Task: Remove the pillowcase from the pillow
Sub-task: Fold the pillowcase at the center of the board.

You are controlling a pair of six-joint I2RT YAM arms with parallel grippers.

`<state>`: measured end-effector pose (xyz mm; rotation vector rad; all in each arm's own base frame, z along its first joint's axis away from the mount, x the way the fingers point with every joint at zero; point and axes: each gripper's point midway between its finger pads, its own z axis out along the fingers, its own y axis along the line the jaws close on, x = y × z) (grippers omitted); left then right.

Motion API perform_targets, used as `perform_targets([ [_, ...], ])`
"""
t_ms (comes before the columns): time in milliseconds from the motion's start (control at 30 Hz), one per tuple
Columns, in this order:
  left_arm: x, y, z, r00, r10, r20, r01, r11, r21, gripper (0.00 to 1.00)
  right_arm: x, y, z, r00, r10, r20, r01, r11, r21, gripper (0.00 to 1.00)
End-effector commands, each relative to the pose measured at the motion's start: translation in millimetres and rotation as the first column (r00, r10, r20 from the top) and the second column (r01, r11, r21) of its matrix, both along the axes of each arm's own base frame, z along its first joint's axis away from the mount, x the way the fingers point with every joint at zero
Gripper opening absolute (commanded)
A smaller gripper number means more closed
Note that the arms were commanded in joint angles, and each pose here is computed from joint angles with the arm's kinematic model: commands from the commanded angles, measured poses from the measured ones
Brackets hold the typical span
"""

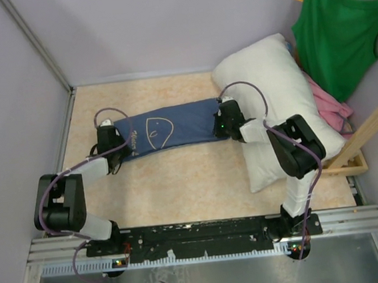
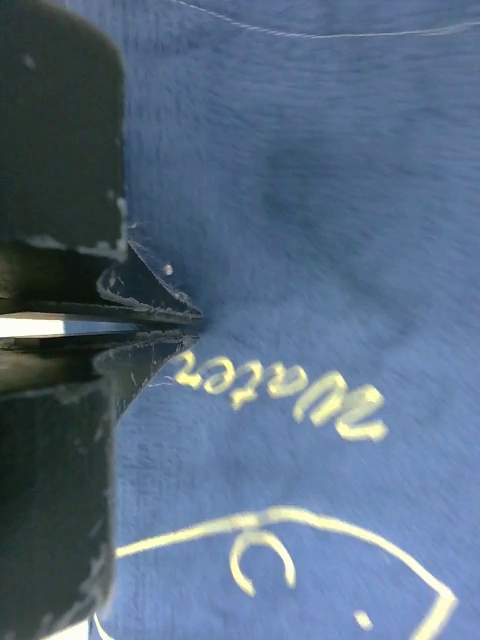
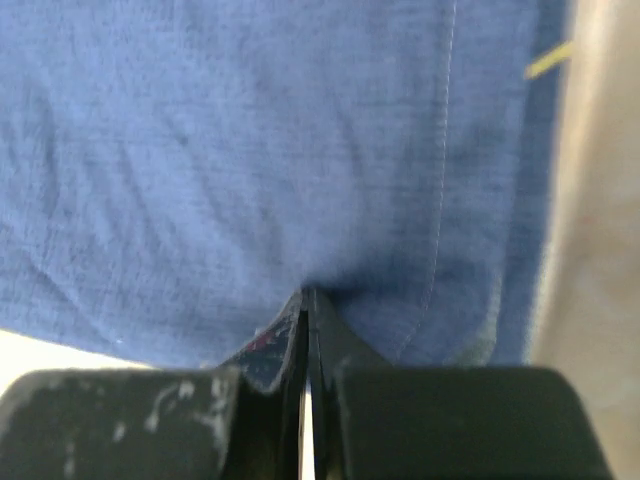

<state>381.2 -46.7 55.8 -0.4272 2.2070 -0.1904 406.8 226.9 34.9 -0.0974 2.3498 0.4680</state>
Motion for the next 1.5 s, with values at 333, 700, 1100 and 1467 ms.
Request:
perform_targets([
  [333,-0.5,52.1,35.3,0.986,0.118,0.120,-0.070,0.936,-0.344,0.81,12.3,-49.3,5.8,0.968,-0.244,-0.052,0.250,0.947,0.200,0.00],
  [700,4.6,79.0,28.3,0.976,0.037,0.214,0.048,0.923,-0.381,1.00,33.0,-14.8,102.8,0.973,-0.210,0.098,0.154,0.901,0.405,0.62],
  [1100,-9.1,72.9,-22.4,0.996,-0.015,0.087,0.055,0.877,-0.477,0.92,10.9,-13.3,121.4,0.973,-0.189,0.134,0.110,0.887,0.449,0.63],
  [1467,-14.3,93.8,-21.5,0.996,0.075,0.053,-0.046,0.903,-0.428,1.00,7.7,-4.7,128.1,0.978,-0.153,0.144,0.068,0.881,0.469,0.64],
])
